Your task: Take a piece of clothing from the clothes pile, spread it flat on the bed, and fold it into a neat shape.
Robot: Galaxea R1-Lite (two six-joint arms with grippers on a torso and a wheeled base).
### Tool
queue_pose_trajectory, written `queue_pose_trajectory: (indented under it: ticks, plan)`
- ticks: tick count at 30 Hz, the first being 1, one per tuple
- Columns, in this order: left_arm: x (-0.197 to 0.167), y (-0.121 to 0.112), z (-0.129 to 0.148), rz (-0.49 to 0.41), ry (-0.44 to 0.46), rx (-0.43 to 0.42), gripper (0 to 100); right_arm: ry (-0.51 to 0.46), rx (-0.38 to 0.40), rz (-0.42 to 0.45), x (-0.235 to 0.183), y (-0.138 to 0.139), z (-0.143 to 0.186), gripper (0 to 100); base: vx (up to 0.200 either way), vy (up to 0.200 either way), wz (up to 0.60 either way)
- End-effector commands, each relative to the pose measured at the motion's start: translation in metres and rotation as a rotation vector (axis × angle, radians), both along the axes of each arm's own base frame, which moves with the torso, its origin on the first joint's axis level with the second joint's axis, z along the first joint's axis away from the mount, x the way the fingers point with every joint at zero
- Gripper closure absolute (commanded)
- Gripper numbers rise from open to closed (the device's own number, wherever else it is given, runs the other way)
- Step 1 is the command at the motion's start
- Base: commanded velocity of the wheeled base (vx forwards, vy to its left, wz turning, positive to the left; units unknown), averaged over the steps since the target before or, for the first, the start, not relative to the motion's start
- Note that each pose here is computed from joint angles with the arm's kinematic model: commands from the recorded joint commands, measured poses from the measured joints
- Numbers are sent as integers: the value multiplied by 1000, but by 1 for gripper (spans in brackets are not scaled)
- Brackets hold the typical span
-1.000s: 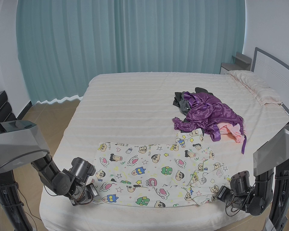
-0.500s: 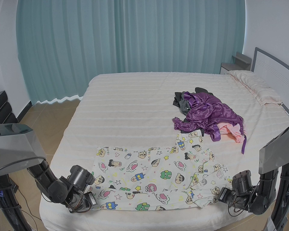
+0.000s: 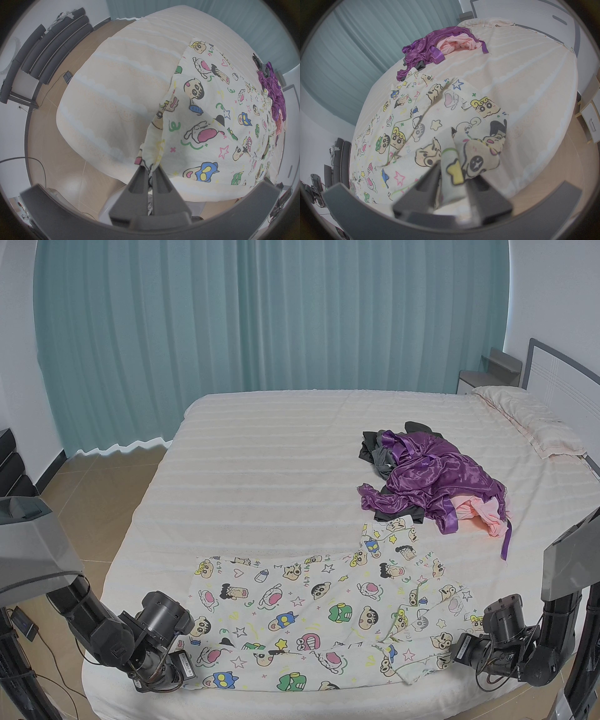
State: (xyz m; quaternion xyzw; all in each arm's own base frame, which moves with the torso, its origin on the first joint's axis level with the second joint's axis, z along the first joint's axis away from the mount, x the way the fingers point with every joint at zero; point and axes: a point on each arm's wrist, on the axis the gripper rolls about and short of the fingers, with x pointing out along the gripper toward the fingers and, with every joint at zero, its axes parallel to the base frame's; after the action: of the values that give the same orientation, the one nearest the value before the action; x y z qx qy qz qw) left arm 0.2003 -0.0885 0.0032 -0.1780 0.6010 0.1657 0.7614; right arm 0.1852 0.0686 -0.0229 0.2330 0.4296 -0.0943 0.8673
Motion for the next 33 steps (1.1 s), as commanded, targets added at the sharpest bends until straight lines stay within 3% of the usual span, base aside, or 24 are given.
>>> queue_pose_trajectory:
  ticks: [1, 8, 9, 14, 20, 24, 26, 31, 32, 33]
  plan:
    - [-1, -1, 0, -4, 5, -10, 100, 44, -14, 29, -9, 3, -1, 0, 0, 0, 0]
    - [-5, 1, 1, -9, 16, -18, 100, -19, 13, 39, -11, 4, 17, 0, 0, 0, 0]
    - [-5, 1, 0, -9, 18, -25, 0, -13, 10, 42, -15, 3, 21, 0, 0, 0, 0]
    - [-7, 2, 3, -11, 15, -26, 0, -40, 21, 31, -21, -2, 36, 0, 0, 0, 0]
    - [-2, 13, 22, 7, -81, -59, 0, -88, 45, 34, -29, -6, 54, 0, 0, 0, 0]
    - [14, 28, 46, -71, -231, -160, 0, -132, 83, 88, -28, -18, 65, 0, 0, 0, 0]
    - [21, 32, 48, -112, -265, -204, 0, -131, 91, 136, -26, -23, 66, 0, 0, 0, 0]
    - [31, 41, 34, -244, -277, -247, 0, -124, 70, 241, -19, -42, 62, 0, 0, 0, 0]
    - [33, 46, 24, -306, -261, -252, 0, -105, 47, 292, -14, -49, 56, 0, 0, 0, 0]
    - [33, 46, 24, -306, -261, -252, 0, -105, 47, 292, -14, -49, 56, 0, 0, 0, 0]
